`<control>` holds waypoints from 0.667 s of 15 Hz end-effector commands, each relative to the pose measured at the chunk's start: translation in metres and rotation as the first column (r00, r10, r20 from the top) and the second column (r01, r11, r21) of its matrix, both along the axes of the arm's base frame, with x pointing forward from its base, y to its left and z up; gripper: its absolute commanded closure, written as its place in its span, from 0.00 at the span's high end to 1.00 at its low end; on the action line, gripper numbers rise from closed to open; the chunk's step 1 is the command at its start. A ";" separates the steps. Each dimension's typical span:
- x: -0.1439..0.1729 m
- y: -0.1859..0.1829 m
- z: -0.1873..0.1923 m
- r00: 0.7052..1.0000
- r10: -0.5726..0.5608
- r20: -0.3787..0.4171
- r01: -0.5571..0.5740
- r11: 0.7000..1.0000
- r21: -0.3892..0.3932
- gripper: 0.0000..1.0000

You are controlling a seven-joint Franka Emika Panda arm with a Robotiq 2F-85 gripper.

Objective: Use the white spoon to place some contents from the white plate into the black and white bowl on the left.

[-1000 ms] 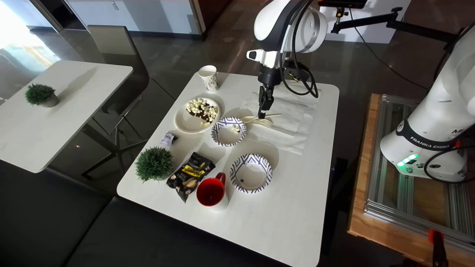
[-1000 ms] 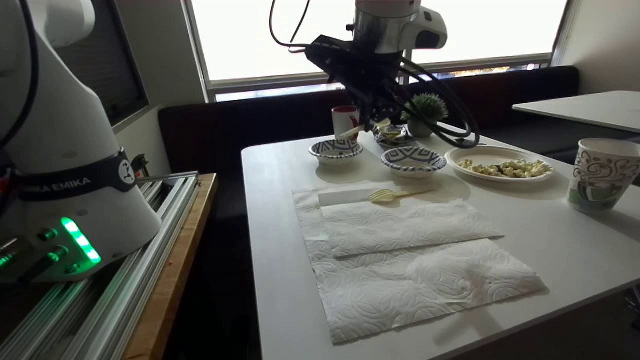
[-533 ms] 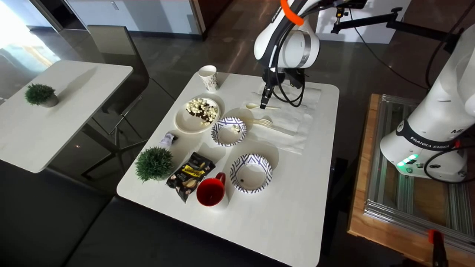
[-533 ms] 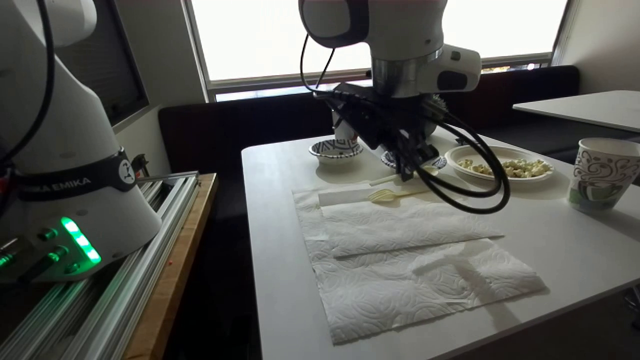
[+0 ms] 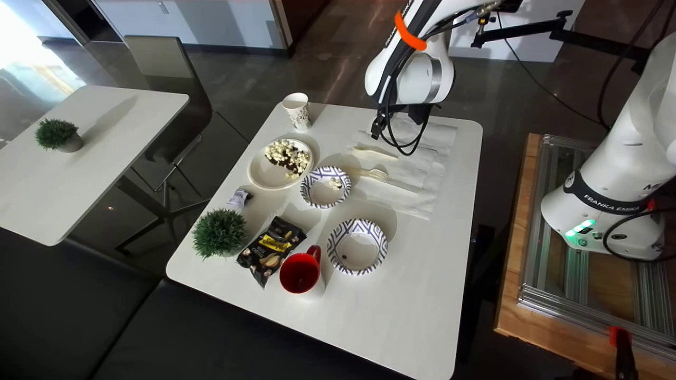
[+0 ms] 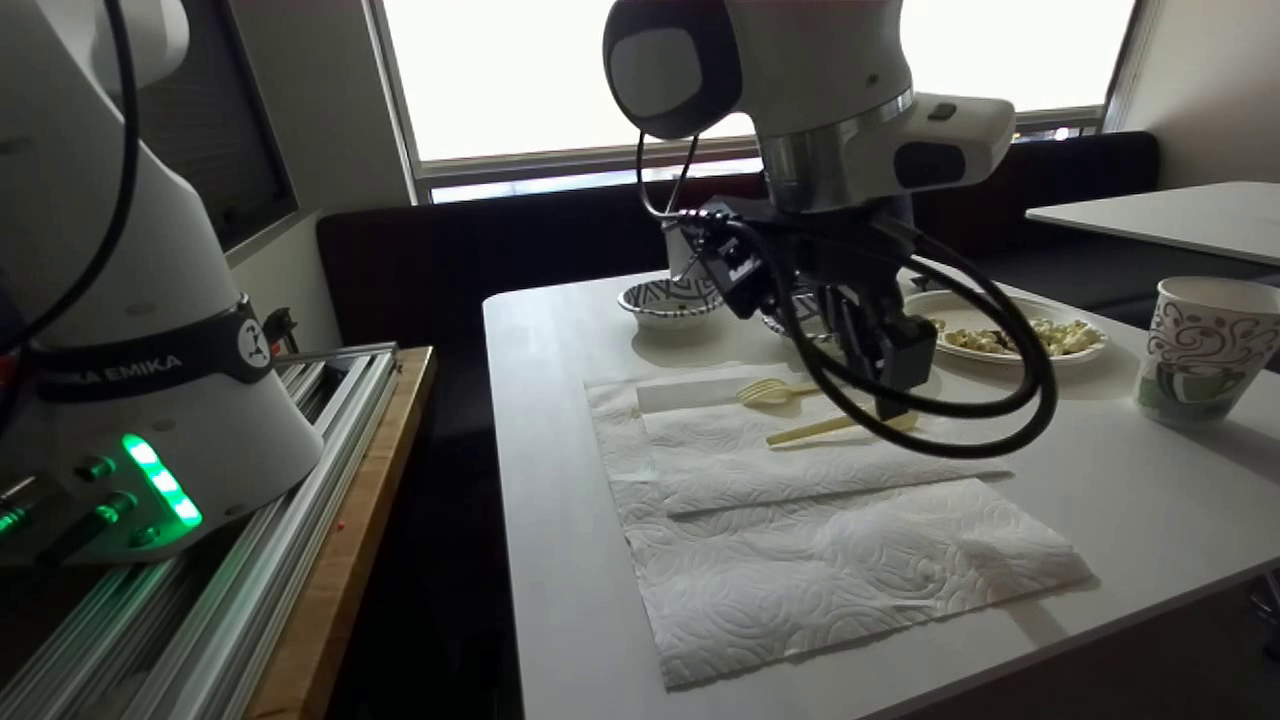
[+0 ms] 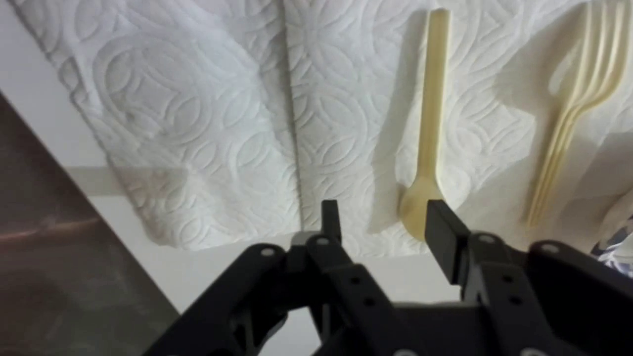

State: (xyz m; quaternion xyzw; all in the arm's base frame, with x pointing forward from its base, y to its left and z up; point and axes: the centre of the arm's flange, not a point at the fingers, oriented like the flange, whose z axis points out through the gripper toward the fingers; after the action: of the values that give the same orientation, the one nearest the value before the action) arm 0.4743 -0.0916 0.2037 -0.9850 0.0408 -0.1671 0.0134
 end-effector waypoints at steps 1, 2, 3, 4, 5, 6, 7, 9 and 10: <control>-0.032 -0.009 0.071 0.997 0.004 0.075 0.001 0.997 -0.077 0.81; -0.041 -0.011 0.087 0.994 0.018 0.110 -0.008 0.996 -0.090 0.86; -0.047 -0.012 0.100 0.990 0.031 0.136 -0.018 0.995 -0.096 0.95; -0.054 -0.009 0.114 0.984 0.040 0.171 -0.024 0.995 -0.094 0.99; -0.062 -0.004 0.127 0.977 0.066 0.203 -0.048 0.994 -0.094 1.00; -0.068 0.002 0.141 0.972 0.077 0.221 -0.057 0.994 -0.095 1.00; -0.076 0.010 0.152 0.967 0.092 0.237 -0.076 0.994 -0.078 1.00; -0.107 0.021 0.158 0.952 0.247 0.181 -0.230 0.967 -0.110 1.00; -0.063 0.004 0.118 0.967 0.156 0.203 -0.138 0.985 -0.098 1.00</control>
State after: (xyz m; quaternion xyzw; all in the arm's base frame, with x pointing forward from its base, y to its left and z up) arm 0.4112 -0.0872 0.3215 -0.9618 -0.0420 -0.2702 -0.0110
